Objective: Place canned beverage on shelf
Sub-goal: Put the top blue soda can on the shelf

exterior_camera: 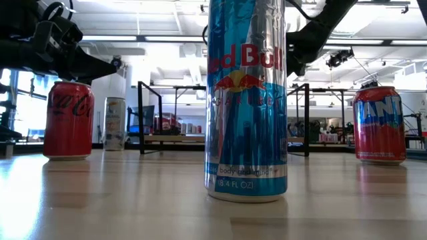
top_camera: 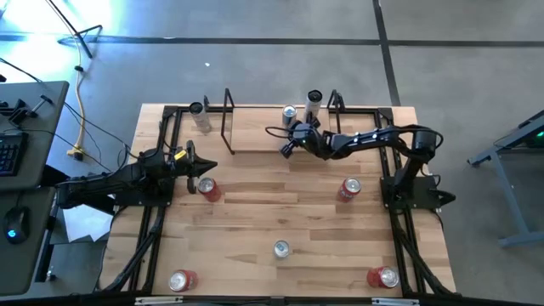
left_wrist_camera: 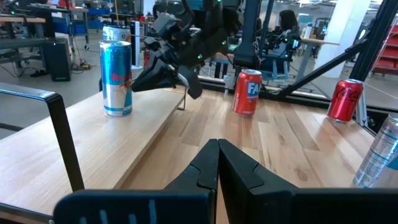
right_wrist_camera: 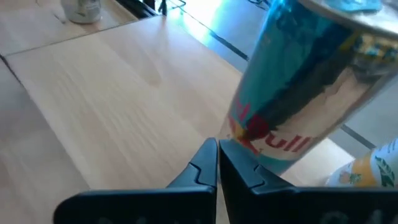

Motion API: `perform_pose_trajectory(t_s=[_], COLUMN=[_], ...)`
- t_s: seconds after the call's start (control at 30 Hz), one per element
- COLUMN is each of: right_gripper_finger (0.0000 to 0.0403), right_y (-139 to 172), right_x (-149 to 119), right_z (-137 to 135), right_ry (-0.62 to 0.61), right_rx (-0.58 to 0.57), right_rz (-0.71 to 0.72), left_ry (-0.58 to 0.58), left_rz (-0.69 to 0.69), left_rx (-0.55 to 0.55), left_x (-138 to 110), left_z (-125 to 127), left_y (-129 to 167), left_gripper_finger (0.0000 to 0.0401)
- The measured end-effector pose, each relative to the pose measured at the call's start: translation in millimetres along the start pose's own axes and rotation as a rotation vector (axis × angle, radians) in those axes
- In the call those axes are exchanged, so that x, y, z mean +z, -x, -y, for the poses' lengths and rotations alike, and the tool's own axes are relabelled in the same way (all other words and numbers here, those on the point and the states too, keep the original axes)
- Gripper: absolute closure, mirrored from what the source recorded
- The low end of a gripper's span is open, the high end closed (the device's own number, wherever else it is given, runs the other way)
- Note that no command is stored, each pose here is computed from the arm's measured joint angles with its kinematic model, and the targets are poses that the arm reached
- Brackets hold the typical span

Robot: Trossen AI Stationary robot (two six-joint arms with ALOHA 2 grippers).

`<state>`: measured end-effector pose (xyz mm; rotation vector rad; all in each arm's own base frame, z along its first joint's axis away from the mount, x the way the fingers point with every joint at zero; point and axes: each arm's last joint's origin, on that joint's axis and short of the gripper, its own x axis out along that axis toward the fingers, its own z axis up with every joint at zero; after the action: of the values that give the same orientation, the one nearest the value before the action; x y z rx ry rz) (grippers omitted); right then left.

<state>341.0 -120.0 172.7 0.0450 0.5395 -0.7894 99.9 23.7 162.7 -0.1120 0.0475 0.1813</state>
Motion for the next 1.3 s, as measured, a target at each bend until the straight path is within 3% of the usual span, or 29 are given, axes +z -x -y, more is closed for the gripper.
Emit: perform_pose_trajectory(t_s=[0.6,0.83,1.1,1.3], right_gripper_finger=[0.0403,0.0403,0.0403,0.0403], right_y=[-12.8,-5.0,4.3,1.2], right_x=[1.8,6.7,5.4,6.5], right_z=[26.7,26.8,27.7,35.5], right_ry=[-0.032,0.020,0.021,-0.044], right_rx=[-0.076,0.017,-0.146,-0.192], right_rz=[-0.012,-0.025,-0.059,-0.048], left_ry=[-0.001,-0.001,-0.007,-0.002], left_rz=[0.000,0.000,0.000,0.000], left_rx=[0.000,0.000,0.000,0.000], left_x=[0.0,0.0,0.0,0.0], left_z=[0.0,0.0,0.0,0.0], left_y=[0.0,0.0,0.0,0.0], left_gripper_finger=[0.0400,0.0400,0.0400,0.0400])
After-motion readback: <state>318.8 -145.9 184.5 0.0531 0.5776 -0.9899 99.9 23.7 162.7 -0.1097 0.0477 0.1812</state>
